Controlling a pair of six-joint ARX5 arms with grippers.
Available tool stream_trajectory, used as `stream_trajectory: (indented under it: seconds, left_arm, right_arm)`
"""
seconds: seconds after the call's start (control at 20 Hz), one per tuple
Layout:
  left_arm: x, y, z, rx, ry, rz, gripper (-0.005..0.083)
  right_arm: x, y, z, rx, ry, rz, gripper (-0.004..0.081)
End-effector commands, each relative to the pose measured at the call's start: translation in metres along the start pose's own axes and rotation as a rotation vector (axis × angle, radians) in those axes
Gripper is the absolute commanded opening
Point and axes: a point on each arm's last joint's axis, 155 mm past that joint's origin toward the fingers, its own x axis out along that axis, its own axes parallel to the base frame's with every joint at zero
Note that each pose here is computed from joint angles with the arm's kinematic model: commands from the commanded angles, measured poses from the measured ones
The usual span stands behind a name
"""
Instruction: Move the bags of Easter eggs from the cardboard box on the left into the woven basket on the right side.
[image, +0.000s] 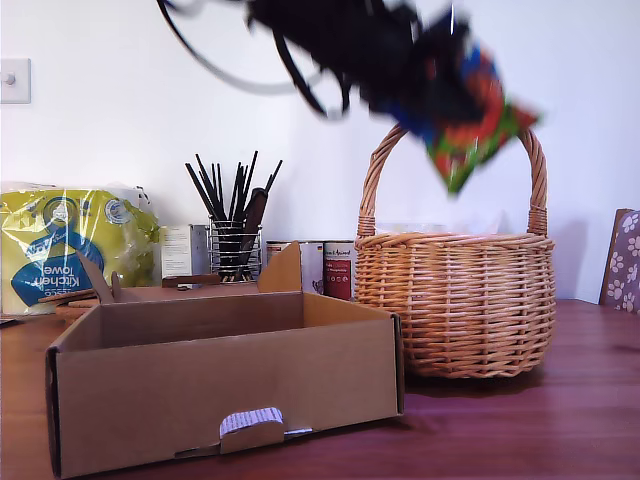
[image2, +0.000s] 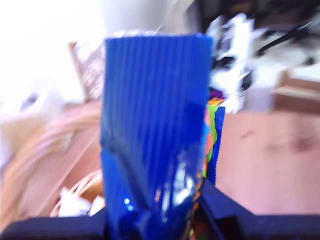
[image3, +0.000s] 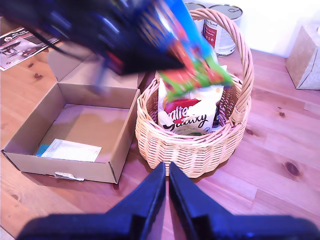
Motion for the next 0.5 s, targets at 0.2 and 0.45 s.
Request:
stream_trajectory:
  seconds: [0.2,0.45]
  left_arm:
    - [0.031,0.022,-0.055,-0.100,0.087,0.131,0.0056]
    - [0.029,0.013,-0.087,-0.206,0.203,0.114,0.0056]
  right_arm:
    - [0.001,-0.002,0.000,0.001,-0.003,-0.008,-0.0012]
    - [0.001,-0.002,0.000,0.001,-0.004,-0.008,-0.0012]
